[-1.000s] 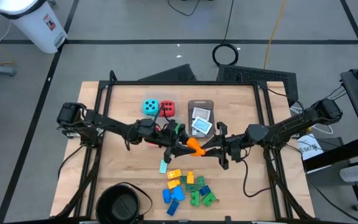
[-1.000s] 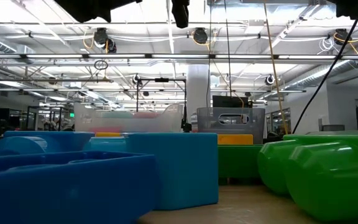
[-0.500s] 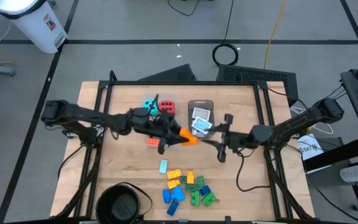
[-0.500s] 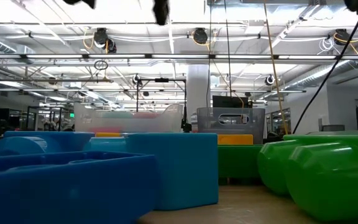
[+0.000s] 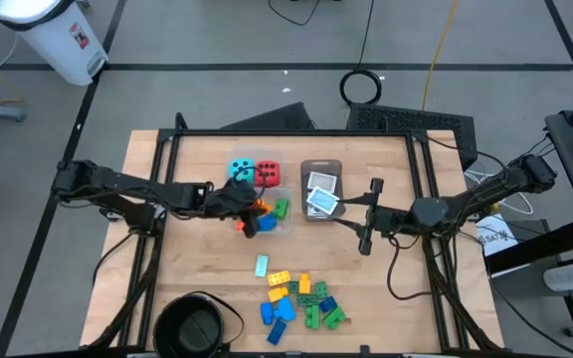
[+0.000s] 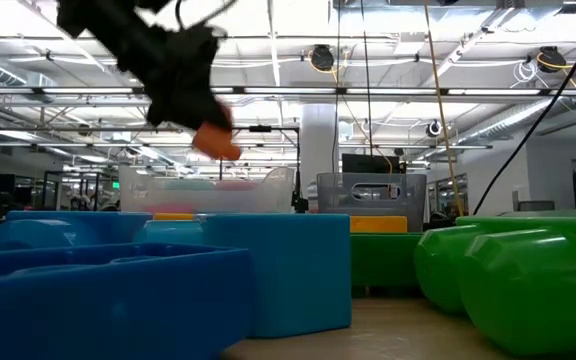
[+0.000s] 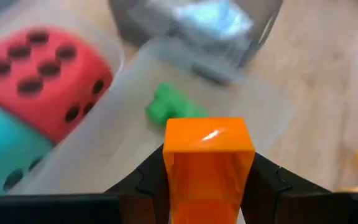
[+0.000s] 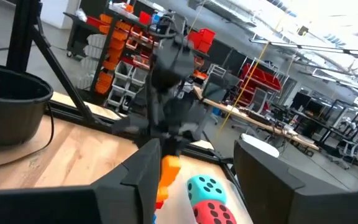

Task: Pick & Place Toys
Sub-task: Put the orange game piece into the bottom transparent bin, then adjust the game pieces on the table

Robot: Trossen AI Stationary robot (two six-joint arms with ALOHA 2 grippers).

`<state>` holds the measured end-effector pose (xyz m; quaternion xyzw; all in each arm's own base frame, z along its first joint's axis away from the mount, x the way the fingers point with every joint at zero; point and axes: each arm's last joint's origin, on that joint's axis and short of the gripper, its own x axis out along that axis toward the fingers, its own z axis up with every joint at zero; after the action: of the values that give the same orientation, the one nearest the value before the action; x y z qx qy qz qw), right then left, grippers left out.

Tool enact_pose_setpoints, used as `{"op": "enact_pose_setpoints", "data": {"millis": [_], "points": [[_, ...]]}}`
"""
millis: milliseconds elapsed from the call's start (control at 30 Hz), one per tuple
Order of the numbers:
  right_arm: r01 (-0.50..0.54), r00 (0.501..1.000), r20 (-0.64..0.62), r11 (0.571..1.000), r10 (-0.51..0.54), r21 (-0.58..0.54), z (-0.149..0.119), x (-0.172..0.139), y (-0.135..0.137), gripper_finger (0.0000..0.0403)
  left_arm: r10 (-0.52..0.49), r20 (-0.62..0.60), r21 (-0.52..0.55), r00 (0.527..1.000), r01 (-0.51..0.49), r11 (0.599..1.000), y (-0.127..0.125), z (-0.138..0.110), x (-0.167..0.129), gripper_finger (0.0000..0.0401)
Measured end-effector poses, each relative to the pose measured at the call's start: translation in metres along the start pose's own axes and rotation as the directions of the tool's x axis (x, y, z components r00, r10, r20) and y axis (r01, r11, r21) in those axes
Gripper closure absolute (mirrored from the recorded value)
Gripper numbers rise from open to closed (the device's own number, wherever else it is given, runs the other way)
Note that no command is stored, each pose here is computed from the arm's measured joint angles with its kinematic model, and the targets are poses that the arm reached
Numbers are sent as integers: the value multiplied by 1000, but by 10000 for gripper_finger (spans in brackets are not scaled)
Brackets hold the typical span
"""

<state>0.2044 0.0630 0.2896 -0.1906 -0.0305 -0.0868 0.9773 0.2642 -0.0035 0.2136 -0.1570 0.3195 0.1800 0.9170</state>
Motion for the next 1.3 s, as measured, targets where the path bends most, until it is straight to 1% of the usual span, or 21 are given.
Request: {"op": "enact_pose_setpoints", "data": {"millis": [133,233,267,300,367,500,533,567,600,633,767,833,900,967,1000,1100,1167,1233,1300], "points": [[1,1000,3,1000,-1,1,0,0,0,235,32,-42,2,999,-32,999,10,-16,6,266],[1,1000,3,1000,-1,0,0,0,0,236,56,-74,-44,996,-59,997,16,-25,8,265],[1,1000,3,1000,-1,-2,0,0,0,236,59,-71,-61,996,-64,996,17,-25,9,252],[2,1000,2,1000,-2,-4,0,0,0,236,61,-67,-77,996,-66,995,18,-24,9,229],[10,1000,-1,1000,-10,-3,-1,1,-2,236,67,-64,-83,996,-72,994,20,-23,9,166],[30,999,-11,999,-30,20,-2,3,-6,236,71,-66,-8,995,-72,997,22,-22,10,49],[34,999,-13,999,-33,30,-3,3,-7,236,71,-64,3,995,-71,997,23,-22,9,29],[36,999,-17,999,-35,42,-3,4,-7,237,69,-61,9,996,-69,998,23,-21,8,17],[37,999,-20,998,-36,51,-4,4,-7,237,60,-57,15,997,-59,998,23,-20,6,14],[38,999,-24,997,-36,62,-4,4,-7,238,40,-50,13,998,-39,999,23,-18,3,18],[27,999,-24,991,-24,129,-4,3,-5,237,-58,-4,15,998,58,998,20,-10,-16,54],[7,1000,-26,988,-3,155,-4,2,-2,234,-108,48,53,993,106,993,16,-5,-30,70],[-20,999,-30,981,27,192,-3,-1,4,230,-161,103,115,982,149,982,11,-4,-45,82],[-53,997,-34,969,63,240,-4,0,12,228,-225,179,172,958,195,966,5,-4,-57,92],[-85,994,-38,963,98,256,-6,1,18,227,-259,218,190,941,220,957,3,-6,-61,95],[-215,970,-49,934,238,286,-13,3,40,228,-352,326,218,877,293,931,0,-18,-68,102],[-272,948,-75,910,309,312,-20,4,57,231,-361,381,213,851,299,930,2,-28,-68,104],[-303,925,-122,893,359,332,-28,5,73,233,-338,415,183,845,286,940,6,-40,-67,104],[-315,902,-170,875,396,367,-31,11,90,232,-306,436,120,846,283,952,10,-49,-63,105]]}}
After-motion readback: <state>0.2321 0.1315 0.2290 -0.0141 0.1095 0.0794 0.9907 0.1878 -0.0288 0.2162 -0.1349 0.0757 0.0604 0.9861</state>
